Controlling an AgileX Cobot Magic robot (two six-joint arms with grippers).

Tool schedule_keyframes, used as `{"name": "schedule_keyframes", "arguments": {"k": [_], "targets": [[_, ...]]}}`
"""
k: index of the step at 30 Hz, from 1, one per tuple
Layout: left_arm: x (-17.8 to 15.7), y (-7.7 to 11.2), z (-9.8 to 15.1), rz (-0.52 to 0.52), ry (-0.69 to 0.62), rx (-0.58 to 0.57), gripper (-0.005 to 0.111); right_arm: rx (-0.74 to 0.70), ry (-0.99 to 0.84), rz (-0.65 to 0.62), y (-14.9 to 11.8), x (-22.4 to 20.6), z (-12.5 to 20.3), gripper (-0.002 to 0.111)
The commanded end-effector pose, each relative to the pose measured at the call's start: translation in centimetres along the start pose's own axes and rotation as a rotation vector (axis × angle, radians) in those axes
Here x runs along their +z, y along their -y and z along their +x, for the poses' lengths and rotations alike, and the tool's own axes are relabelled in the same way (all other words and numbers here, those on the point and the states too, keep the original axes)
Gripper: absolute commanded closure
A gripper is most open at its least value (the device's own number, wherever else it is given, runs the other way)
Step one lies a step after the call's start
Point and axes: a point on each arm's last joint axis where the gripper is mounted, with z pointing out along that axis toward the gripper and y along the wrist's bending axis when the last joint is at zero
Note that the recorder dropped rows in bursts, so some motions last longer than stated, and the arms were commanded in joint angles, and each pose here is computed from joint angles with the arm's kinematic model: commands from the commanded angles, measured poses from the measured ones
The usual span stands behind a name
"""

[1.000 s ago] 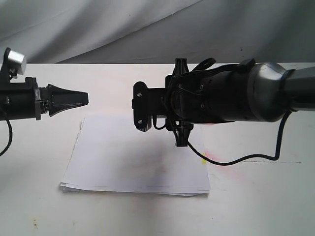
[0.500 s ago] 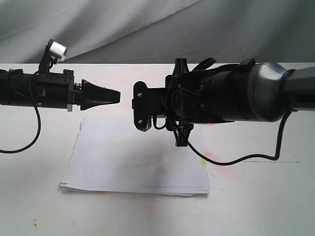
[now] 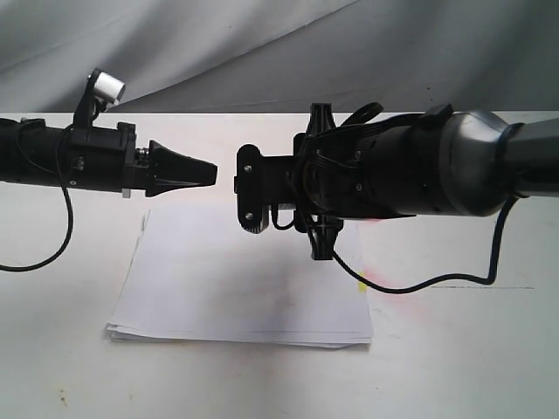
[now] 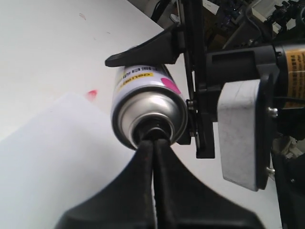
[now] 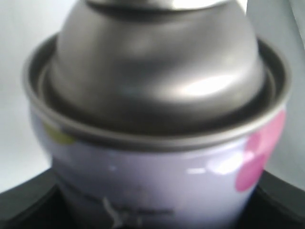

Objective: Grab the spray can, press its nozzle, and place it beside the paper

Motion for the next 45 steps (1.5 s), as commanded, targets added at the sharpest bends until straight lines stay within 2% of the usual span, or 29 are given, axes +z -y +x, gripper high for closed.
{"name": "schedule_keyframes", "arguments": {"k": [1, 13, 45], "targets": [[1.22, 0.65, -0.02, 0.039, -0.011, 0.026, 0.107, 0.000, 0.013, 0.023, 0.58, -0.46, -0.28, 0.108], [1.22, 0.12, -0.03, -0.020, -0.010, 0.030, 0.107, 0.000, 0.013, 0.023, 0.58, -0.46, -0.28, 0.108], [2.01, 0.26, -0.13, -0.025, 0.004, 0.046, 0.107, 0.000, 0.017, 0.023, 0.58, -0.47, -0.32, 0.108]]}}
